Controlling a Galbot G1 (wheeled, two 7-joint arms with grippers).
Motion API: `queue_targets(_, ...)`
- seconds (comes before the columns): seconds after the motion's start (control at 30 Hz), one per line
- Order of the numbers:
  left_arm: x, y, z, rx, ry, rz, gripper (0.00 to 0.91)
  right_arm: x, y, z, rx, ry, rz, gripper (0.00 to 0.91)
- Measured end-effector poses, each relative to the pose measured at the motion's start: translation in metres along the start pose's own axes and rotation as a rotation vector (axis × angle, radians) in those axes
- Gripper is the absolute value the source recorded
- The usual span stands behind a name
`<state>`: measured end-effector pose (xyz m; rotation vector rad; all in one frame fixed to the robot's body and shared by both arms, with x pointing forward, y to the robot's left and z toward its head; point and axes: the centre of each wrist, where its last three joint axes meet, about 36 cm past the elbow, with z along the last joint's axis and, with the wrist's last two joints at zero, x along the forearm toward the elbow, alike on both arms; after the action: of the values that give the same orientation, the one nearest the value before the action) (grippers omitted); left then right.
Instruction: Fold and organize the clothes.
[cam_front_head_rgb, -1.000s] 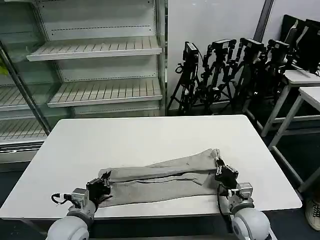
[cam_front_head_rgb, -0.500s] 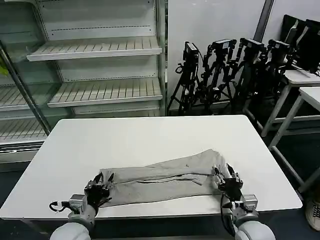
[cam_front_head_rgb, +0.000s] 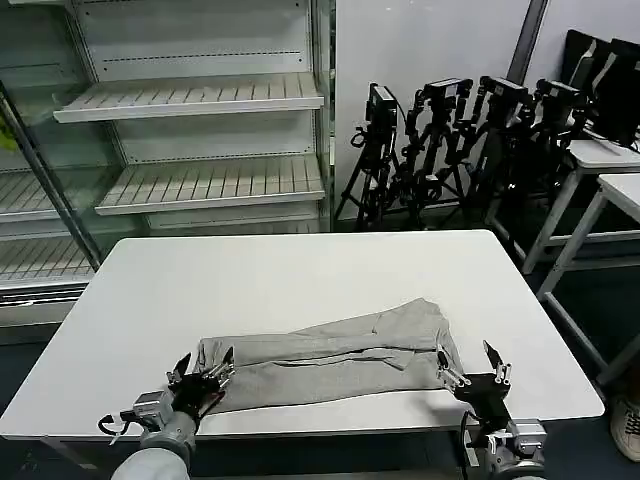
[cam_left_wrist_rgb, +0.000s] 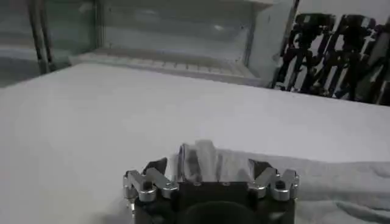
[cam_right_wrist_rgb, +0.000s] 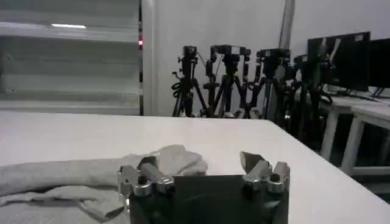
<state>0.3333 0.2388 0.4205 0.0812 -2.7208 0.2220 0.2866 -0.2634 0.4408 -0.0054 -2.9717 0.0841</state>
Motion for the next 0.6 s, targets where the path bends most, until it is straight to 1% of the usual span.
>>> queue_targets(0.1, 0.001, -0.003, 0.006, 0.017, 0.007, 0.006, 0.02, 0.005, -0.001, -0.001, -0.001, 0.0, 0.006, 0.907)
queue_targets(0.2, 0.001, -0.007, 0.01, 0.033, 0.017, 0.013, 0.01, 0.009, -0.001, -0.003, -0.003, 0.001, 0.009, 0.907)
queue_targets(0.23, 0.001, -0.008, 0.011, 0.037, 0.019, 0.013, 0.02, 0.011, 0.0, -0.003, -0.003, 0.001, 0.009, 0.907)
queue_targets(0.27, 0.001, -0.008, 0.012, 0.041, 0.022, 0.013, 0.01, 0.012, 0.0, -0.004, -0.003, 0.001, 0.009, 0.907)
queue_targets(0.6, 0.005, -0.006, 0.015, 0.11, 0.05, 0.028, 0.02, 0.022, 0.003, -0.008, -0.007, -0.002, 0.013, 0.907)
